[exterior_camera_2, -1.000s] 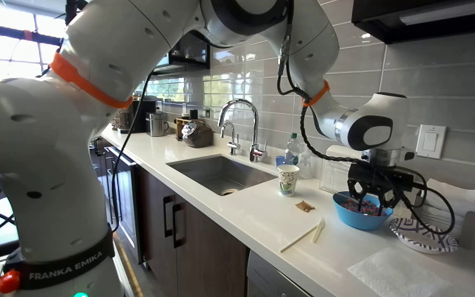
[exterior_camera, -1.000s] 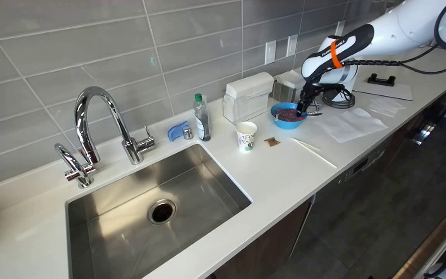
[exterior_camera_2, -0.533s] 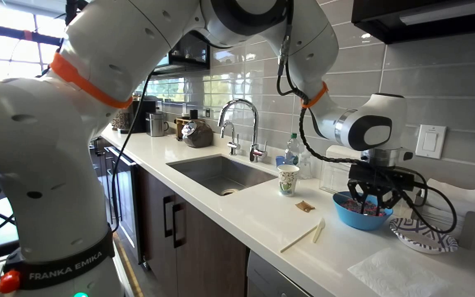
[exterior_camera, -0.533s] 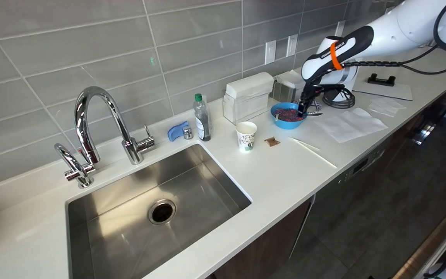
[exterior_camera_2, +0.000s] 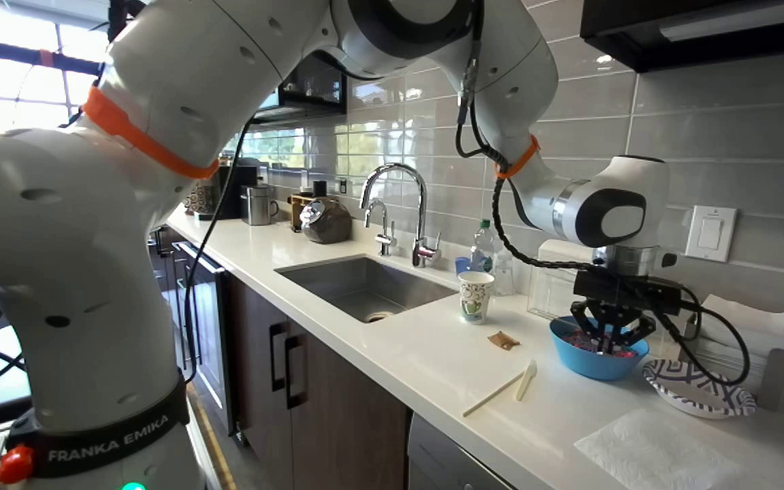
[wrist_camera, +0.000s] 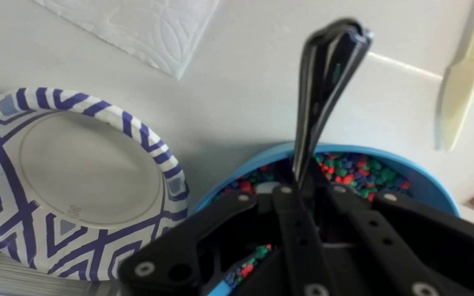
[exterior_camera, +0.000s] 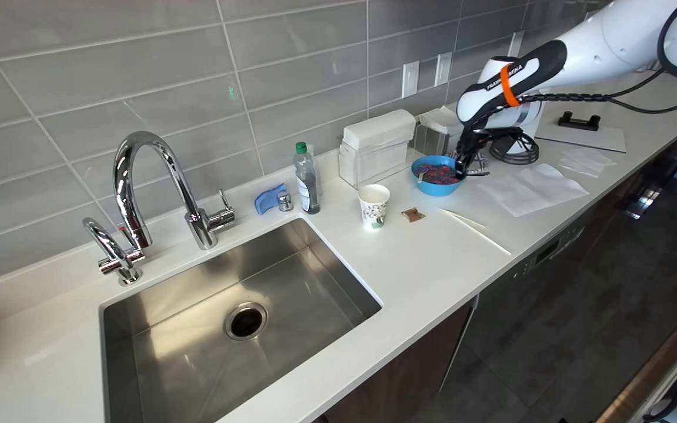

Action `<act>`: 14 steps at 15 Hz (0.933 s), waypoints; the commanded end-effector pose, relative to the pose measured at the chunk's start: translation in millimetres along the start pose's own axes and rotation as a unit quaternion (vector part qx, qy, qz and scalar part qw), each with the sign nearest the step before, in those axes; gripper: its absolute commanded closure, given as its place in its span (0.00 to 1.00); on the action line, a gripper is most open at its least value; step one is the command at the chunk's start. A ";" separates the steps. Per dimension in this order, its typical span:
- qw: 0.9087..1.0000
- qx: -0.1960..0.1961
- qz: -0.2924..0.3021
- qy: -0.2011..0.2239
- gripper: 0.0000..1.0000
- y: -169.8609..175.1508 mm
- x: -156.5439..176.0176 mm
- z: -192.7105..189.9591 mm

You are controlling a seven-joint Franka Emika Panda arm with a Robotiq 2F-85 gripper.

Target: Use the spoon to place some contents from the blue bowl inside the coffee cup.

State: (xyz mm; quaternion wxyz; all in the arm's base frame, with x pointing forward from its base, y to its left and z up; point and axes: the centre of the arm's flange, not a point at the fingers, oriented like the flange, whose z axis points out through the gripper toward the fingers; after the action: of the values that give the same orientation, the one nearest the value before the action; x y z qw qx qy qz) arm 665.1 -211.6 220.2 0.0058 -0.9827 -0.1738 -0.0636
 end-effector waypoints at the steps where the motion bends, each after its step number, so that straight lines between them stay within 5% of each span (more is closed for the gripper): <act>1: 1.000 0.008 -0.005 -0.022 0.97 -2.6 2.2 2.5; 7: 1.000 0.012 -0.009 -0.015 0.97 -0.5 8.7 -1.6; 14: 0.998 0.063 -0.018 -0.002 0.97 6.5 1.8 -2.1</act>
State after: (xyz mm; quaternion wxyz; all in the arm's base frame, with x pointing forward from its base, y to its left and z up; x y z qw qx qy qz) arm 666.4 -209.1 225.1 0.0359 -0.9802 -0.1879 -0.0509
